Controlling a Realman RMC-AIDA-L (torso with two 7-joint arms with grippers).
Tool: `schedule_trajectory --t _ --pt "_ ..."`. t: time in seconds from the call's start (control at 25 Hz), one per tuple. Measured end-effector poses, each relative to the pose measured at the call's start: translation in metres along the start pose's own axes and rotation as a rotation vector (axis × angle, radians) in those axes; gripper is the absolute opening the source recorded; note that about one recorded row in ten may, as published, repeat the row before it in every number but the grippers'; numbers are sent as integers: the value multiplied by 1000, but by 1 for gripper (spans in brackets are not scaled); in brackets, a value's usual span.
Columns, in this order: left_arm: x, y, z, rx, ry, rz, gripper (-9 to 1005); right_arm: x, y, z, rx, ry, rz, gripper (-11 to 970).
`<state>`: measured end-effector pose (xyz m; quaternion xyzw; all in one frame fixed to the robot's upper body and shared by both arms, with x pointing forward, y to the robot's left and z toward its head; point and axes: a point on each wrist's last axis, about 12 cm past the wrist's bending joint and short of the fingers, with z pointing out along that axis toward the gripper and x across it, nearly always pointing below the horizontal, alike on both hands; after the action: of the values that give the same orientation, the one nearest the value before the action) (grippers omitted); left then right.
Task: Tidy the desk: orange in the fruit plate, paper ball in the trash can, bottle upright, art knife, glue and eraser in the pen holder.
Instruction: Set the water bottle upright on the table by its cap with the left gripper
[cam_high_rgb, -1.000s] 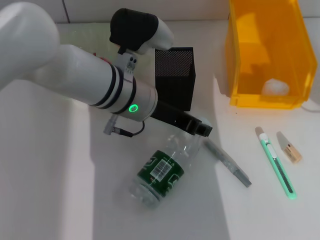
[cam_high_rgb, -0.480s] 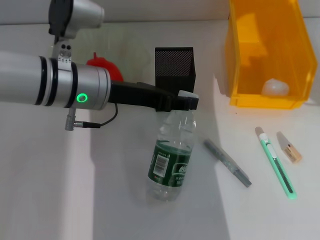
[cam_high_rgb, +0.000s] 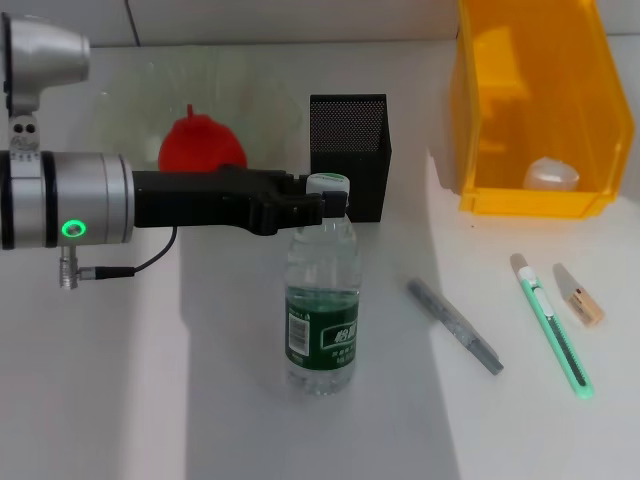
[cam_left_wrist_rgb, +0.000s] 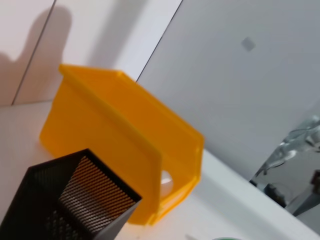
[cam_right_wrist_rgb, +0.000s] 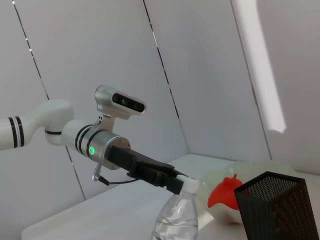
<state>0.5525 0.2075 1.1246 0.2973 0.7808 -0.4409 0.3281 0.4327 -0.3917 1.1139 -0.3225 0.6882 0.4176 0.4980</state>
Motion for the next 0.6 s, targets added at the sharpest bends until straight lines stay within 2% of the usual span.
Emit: schedule_trajectory --t 0.04,0.16,0.2,0.28,0.52,0.6 --pt "8 -1 -14 45 -58 35 439 -1 -1 1 -1 -2 -2 767" --pt "10 -1 -18 59 -76 44 438 -4 -2 3 -6 -12 -9 767" --pt "14 0 -26 79 -110 63 438 -4 -2 4 -10 -14 -10 767" --pt "22 3 -34 85 -138 78 438 -5 -3 7 -17 -19 -12 767" --pt "32 8 -41 85 -168 115 439 -6 -3 11 -20 -34 -13 767" --pt "39 12 -51 67 -215 186 439 -6 -3 12 -22 -42 -16 767"
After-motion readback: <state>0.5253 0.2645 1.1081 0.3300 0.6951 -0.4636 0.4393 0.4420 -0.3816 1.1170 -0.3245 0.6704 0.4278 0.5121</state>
